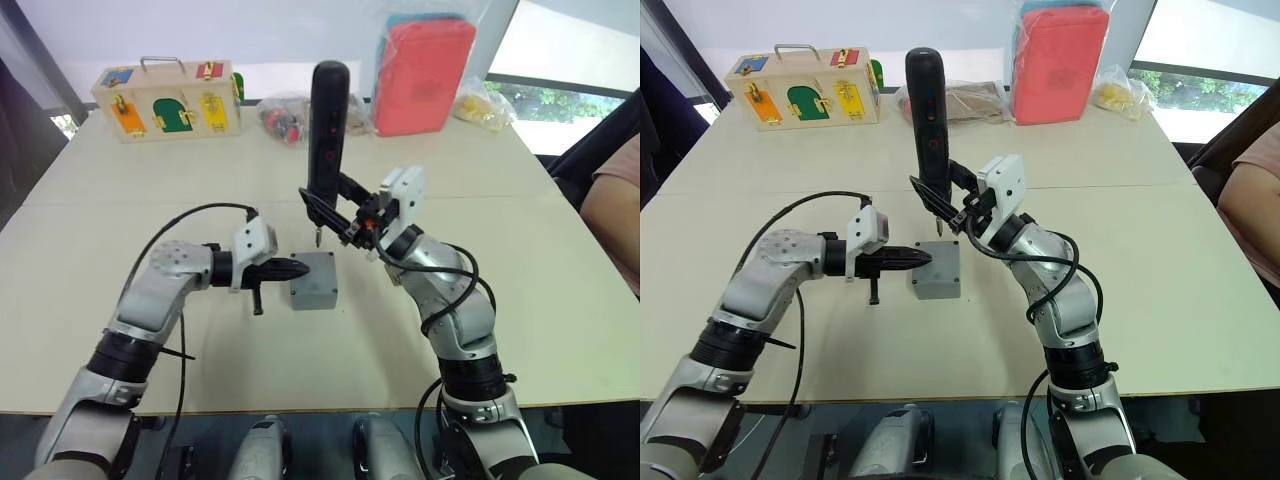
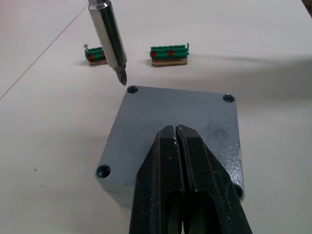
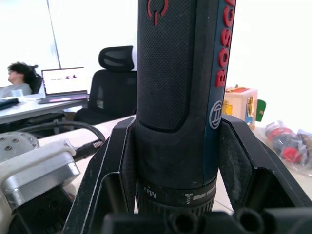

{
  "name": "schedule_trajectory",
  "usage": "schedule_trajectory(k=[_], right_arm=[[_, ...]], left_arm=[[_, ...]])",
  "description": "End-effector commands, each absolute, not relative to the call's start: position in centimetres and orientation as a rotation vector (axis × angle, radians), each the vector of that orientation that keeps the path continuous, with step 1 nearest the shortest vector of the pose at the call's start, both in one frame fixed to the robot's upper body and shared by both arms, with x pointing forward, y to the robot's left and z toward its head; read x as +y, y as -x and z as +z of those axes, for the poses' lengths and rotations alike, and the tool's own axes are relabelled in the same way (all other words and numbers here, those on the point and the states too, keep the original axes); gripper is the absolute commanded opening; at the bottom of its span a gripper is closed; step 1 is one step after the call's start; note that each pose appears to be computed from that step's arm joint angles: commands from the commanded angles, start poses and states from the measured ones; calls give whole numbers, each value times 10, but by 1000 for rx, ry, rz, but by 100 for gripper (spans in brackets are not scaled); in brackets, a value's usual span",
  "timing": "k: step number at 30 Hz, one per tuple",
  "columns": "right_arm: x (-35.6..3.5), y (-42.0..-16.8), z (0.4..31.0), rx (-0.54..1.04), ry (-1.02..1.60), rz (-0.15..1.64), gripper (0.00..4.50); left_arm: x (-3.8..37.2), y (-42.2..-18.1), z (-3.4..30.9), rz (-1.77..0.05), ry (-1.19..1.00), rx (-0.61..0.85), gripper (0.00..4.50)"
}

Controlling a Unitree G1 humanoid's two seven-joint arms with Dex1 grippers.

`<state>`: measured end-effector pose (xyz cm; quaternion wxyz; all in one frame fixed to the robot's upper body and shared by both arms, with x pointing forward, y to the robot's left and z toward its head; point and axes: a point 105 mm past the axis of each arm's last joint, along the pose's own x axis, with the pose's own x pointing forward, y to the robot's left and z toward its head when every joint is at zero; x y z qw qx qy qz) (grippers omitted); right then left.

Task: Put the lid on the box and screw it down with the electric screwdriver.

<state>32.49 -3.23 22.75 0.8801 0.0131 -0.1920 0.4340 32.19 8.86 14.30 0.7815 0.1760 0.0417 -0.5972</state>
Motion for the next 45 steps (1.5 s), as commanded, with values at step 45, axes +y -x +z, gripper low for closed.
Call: schedule_trajectory(k=[45], right_arm=[[-47, -329, 177, -273, 26, 899, 181]], left_arm=[[87, -332, 135, -1283, -446, 95, 0]])
